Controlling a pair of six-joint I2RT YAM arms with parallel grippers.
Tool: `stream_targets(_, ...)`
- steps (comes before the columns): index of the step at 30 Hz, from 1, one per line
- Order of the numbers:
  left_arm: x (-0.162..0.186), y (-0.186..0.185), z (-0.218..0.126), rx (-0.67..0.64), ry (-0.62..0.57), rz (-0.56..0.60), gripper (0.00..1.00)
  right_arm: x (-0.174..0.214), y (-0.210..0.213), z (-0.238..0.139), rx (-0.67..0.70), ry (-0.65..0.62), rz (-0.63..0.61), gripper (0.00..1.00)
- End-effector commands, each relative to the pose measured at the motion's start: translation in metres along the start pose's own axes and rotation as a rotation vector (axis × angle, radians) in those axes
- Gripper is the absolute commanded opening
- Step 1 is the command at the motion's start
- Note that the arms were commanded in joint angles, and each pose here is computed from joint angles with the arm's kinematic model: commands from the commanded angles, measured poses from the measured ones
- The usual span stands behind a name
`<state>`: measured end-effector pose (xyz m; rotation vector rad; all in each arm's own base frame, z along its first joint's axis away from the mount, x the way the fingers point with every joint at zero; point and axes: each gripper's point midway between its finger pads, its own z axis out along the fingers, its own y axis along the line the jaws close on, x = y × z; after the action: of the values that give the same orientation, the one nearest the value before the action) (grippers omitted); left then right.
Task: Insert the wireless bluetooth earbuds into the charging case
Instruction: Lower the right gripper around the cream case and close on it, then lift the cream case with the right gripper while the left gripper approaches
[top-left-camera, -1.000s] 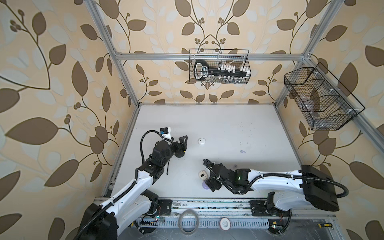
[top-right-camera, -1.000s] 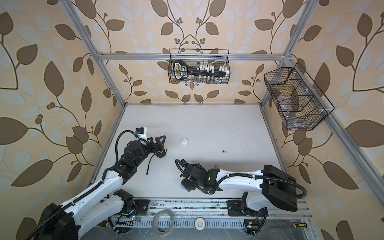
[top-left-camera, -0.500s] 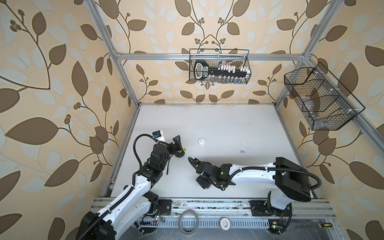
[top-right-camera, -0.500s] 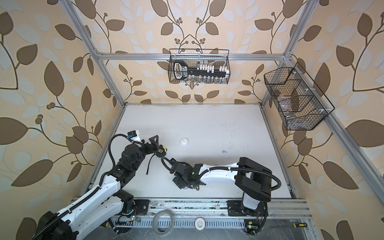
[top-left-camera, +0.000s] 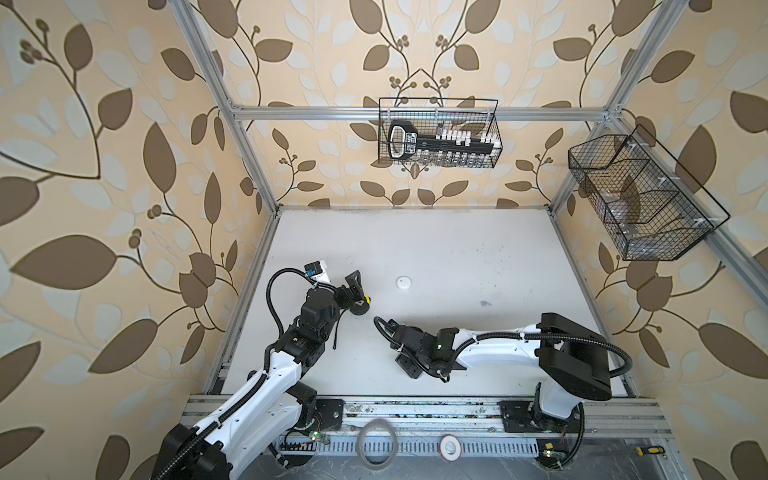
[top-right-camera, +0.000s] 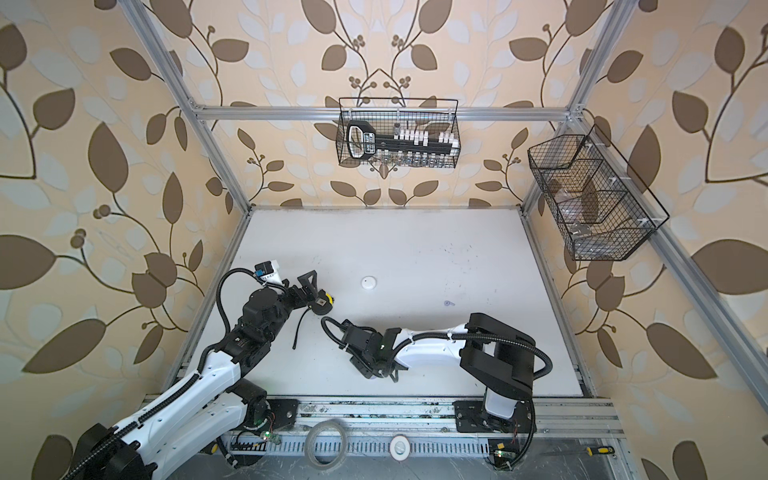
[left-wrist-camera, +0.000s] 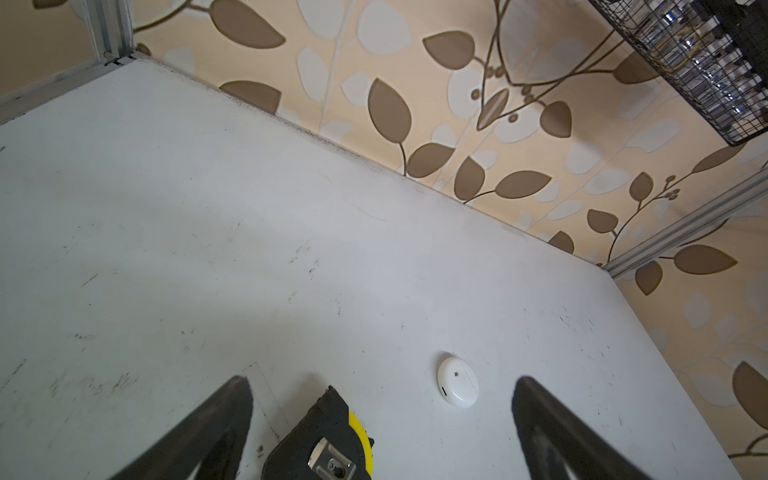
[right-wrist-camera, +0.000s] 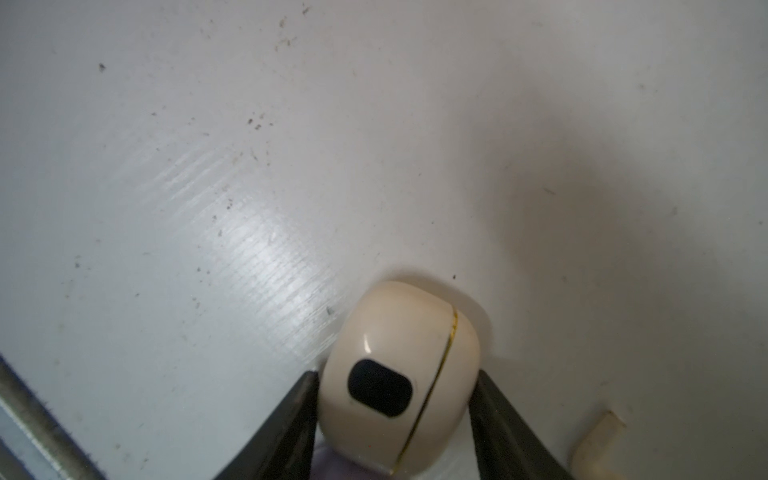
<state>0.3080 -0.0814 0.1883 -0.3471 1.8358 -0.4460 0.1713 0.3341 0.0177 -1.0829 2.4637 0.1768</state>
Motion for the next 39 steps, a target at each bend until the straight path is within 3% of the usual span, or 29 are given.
stream_targets(1, -0.01, 0.0, 0.0, -0.002, -0.039, -0.015, 0.99, 0.0, 0.0, 0.003, 0.01, 0.022, -0.003, 0.59)
stream_targets(7, -0.008, -0.002, 0.002, 0.008, -0.028, -0.012, 0.99, 0.001, 0.002, 0.006, 0.009, 0.029, -0.004, 0.61)
stream_targets(19, -0.009, -0.005, 0.002, 0.024, -0.027, -0.012, 0.99, 0.004, 0.005, 0.012, 0.017, 0.044, -0.028, 0.41)
stream_targets(25, -0.009, -0.016, 0.002, 0.067, -0.004, -0.014, 0.99, -0.006, -0.002, -0.005, 0.037, -0.012, -0.066, 0.33)
stream_targets(32, -0.014, -0.043, -0.011, 0.207, 0.029, -0.067, 0.95, -0.05, -0.043, -0.073, 0.044, -0.27, 0.025, 0.24)
stream_targets(35, -0.021, -0.069, -0.019, 0.33, 0.056, -0.098, 0.94, -0.076, -0.07, -0.125, 0.048, -0.456, 0.089, 0.26)
stream_targets(39, -0.047, -0.105, -0.024, 0.419, 0.121, -0.241, 0.9, -0.103, -0.106, -0.195, 0.112, -0.74, 0.134, 0.31)
